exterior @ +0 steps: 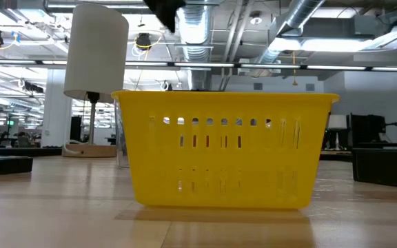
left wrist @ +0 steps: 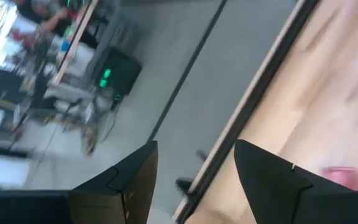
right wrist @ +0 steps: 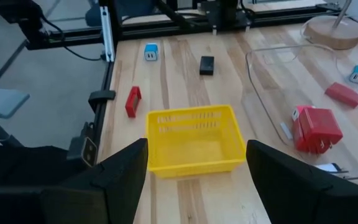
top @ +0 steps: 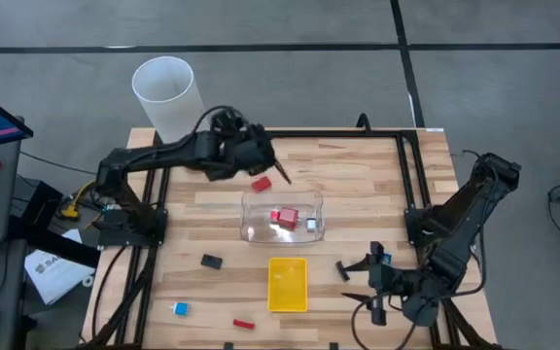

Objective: Pick & Place Office items
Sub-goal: Put the top blue charger adapter into the transparent bin

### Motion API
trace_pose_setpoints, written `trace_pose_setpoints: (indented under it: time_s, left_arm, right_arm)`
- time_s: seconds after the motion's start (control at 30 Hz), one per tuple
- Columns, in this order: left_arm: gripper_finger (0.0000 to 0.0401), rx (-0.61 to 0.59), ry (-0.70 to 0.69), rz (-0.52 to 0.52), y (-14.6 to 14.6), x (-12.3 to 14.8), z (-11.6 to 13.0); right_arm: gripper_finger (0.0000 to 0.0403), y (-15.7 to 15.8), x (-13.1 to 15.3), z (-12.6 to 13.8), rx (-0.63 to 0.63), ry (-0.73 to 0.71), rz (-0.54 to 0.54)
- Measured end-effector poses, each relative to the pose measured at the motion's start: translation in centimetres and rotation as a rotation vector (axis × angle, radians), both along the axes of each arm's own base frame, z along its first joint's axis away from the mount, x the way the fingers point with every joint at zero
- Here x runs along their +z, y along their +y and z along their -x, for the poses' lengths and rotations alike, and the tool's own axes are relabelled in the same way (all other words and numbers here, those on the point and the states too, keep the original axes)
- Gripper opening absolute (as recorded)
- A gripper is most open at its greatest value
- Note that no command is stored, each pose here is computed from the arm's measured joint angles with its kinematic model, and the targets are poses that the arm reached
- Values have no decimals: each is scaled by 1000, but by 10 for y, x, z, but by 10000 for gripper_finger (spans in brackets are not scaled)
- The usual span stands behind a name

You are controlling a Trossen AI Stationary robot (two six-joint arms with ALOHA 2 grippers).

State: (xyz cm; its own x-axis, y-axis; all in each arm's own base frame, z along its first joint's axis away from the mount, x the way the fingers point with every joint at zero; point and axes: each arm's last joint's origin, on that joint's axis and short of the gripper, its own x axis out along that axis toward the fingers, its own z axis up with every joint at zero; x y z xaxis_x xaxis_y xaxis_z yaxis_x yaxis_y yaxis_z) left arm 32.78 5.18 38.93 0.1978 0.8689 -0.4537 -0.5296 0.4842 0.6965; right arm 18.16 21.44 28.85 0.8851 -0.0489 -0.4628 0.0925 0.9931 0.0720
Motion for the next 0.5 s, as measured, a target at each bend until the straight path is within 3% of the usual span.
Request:
trace_pose_setpoints:
  time_s: [0.27,0.33,0.5]
  left_arm:
    - [208,156,165,19,64,-35,-11]
    - [208,141,213,41,73,-38,-11]
    - [208,1,327,226,84,-44,-4]
  right_arm:
    - [265,1,3,4,10,-14,-13]
    - [265,3,3,4,12,-18,-20]
    - [265,4,5,3,11,-33,-37]
